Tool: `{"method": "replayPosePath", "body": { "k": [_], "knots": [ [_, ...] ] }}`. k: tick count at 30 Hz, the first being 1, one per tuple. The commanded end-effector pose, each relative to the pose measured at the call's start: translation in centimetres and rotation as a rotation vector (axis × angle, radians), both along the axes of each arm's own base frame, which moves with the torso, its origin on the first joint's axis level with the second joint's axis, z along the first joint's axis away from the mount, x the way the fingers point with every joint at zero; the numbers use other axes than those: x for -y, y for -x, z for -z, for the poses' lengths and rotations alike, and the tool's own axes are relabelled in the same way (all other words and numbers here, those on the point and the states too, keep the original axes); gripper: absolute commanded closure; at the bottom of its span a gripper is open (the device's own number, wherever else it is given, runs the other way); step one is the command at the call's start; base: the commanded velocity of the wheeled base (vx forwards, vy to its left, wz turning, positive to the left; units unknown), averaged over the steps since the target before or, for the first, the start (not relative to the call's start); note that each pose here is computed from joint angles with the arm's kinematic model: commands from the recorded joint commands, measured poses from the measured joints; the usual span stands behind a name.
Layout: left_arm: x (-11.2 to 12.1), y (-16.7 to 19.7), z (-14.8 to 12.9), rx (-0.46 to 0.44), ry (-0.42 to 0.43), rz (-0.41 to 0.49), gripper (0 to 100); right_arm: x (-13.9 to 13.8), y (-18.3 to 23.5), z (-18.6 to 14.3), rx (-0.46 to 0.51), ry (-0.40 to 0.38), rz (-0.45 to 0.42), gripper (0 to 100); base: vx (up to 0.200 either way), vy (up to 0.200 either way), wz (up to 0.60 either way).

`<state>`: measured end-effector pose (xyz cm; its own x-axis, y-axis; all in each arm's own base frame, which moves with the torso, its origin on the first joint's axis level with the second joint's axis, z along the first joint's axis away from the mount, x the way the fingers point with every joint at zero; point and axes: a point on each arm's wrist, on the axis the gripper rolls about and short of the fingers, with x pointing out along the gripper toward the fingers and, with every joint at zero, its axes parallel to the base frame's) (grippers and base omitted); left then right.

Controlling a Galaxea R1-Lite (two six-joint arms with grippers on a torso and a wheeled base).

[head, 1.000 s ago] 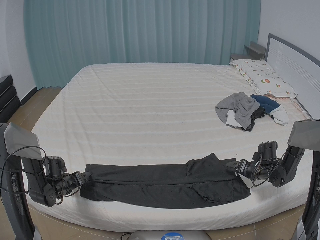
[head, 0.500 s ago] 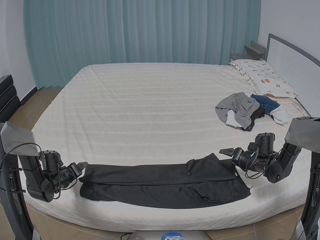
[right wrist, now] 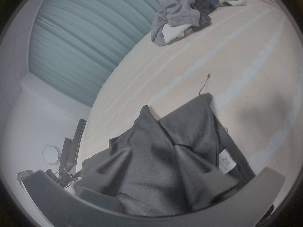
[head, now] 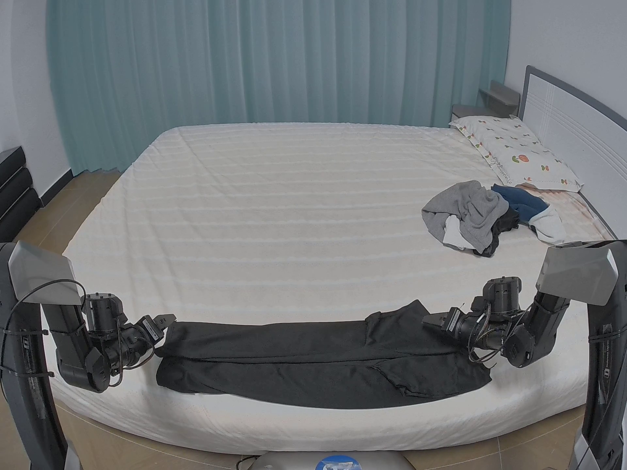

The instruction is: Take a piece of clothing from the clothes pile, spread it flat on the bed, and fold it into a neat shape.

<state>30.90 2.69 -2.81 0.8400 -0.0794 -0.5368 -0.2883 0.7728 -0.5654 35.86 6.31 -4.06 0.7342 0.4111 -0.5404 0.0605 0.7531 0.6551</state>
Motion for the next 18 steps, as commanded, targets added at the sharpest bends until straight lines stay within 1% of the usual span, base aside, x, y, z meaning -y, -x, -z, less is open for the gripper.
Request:
{"method": "replayPosePath", "body": {
  "k": [1, 8, 14, 18],
  "knots": [
    [0.0, 0.0, 0.3, -0.006, 0.001, -0.001, 0, 0.0, 0.3, 0.5, -0.019, 0.003, -0.002, 100, 0.0, 0.0, 0.0],
    [-0.1, -0.1, 0.6, -0.014, 0.001, -0.006, 0, 0.9, 1.1, -0.2, -0.021, 0.013, 0.016, 100, 0.0, 0.0, 0.0],
    [-0.2, -0.1, 0.7, -0.016, 0.001, -0.007, 0, 1.2, 2.2, -1.2, -0.023, 0.016, 0.014, 100, 0.0, 0.0, 0.0],
    [-0.2, -0.1, 0.7, -0.017, 0.001, -0.009, 0, 1.9, 2.8, -1.5, -0.028, 0.029, 0.017, 100, 0.0, 0.0, 0.0]
  ]
}}
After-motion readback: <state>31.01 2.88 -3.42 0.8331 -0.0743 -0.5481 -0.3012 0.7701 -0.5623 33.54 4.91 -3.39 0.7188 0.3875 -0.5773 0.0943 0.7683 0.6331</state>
